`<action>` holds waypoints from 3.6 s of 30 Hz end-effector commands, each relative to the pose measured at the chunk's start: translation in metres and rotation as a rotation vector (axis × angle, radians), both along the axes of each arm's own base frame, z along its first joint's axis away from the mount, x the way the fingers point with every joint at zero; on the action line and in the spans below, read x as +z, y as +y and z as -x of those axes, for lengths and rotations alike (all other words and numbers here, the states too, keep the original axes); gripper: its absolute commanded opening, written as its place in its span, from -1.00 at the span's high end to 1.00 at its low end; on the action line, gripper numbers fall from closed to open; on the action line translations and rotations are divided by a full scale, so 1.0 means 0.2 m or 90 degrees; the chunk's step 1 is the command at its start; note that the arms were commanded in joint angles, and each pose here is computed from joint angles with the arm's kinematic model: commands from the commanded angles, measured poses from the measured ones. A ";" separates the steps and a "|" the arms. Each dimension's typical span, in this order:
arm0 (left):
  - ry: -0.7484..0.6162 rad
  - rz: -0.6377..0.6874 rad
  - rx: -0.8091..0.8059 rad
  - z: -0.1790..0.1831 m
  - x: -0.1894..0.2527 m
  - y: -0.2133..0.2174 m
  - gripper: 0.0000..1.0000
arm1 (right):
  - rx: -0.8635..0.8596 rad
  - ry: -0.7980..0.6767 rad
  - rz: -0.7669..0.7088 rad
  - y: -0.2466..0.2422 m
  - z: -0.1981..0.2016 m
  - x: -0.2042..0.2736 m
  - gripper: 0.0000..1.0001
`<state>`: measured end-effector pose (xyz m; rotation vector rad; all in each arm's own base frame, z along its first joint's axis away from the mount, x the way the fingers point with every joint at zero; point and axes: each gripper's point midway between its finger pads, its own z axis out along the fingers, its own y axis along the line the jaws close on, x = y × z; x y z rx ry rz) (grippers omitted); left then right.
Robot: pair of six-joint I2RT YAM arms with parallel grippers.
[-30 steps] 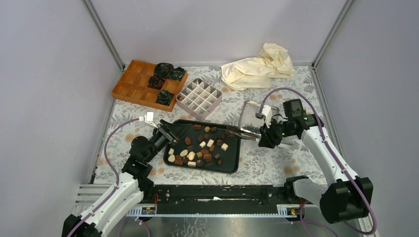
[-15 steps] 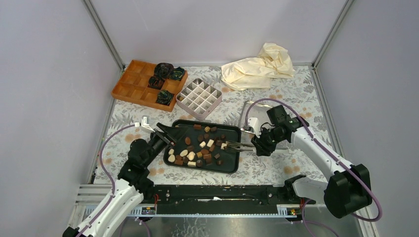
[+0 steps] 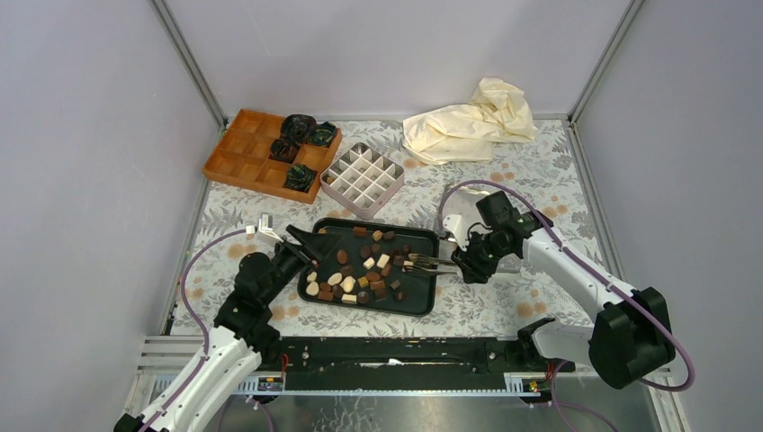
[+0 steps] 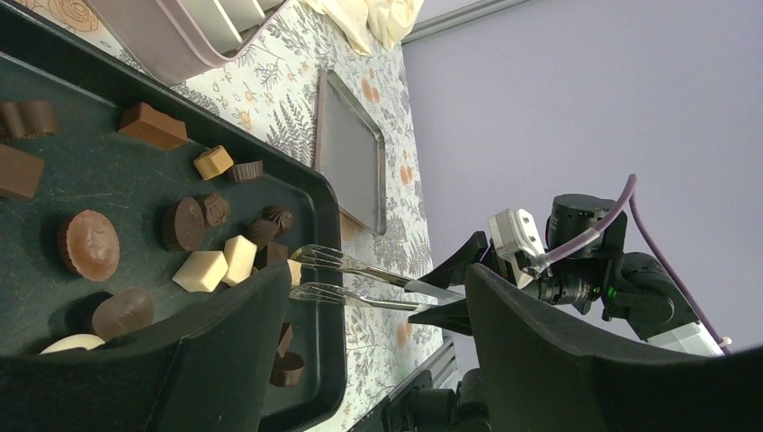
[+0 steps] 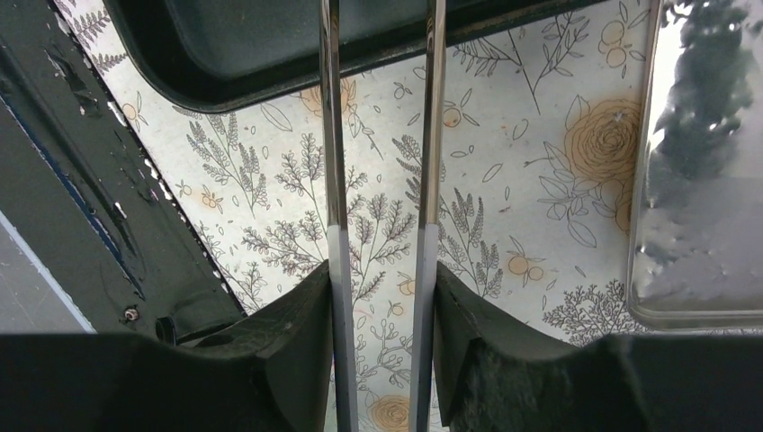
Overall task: Pack the chocolate
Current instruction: Pick up the fake chocolate from the plate, then place the fake chocolate in the packing box.
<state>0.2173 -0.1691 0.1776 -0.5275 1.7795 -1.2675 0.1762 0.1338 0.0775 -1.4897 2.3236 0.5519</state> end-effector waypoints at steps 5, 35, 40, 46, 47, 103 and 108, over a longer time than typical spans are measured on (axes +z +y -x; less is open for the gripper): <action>-0.019 -0.002 0.010 -0.02 0.04 0.01 -0.57 | 0.024 -0.039 -0.002 0.08 -0.08 0.07 0.11; 0.006 -0.038 0.030 -0.04 0.00 0.04 -0.57 | -0.003 -0.043 -0.097 0.06 -0.05 0.26 1.00; 0.006 -0.045 0.040 -0.05 0.01 0.05 -0.58 | -0.015 -0.048 -0.137 0.08 -0.08 0.34 1.00; 0.018 -0.068 0.059 -0.06 0.01 0.08 -0.58 | -0.015 -0.056 -0.185 0.15 -0.17 0.45 1.00; 0.019 -0.073 0.064 -0.07 0.01 0.09 -0.58 | -0.015 -0.059 -0.193 0.17 -0.19 0.47 1.00; 0.175 -0.222 0.213 -0.44 -0.14 0.19 -0.49 | -0.098 -0.115 -0.230 1.04 -1.38 0.36 0.92; 0.181 -0.226 0.218 -0.42 -0.15 0.21 -0.49 | -0.096 -0.108 -0.221 1.06 -1.38 0.30 0.87</action>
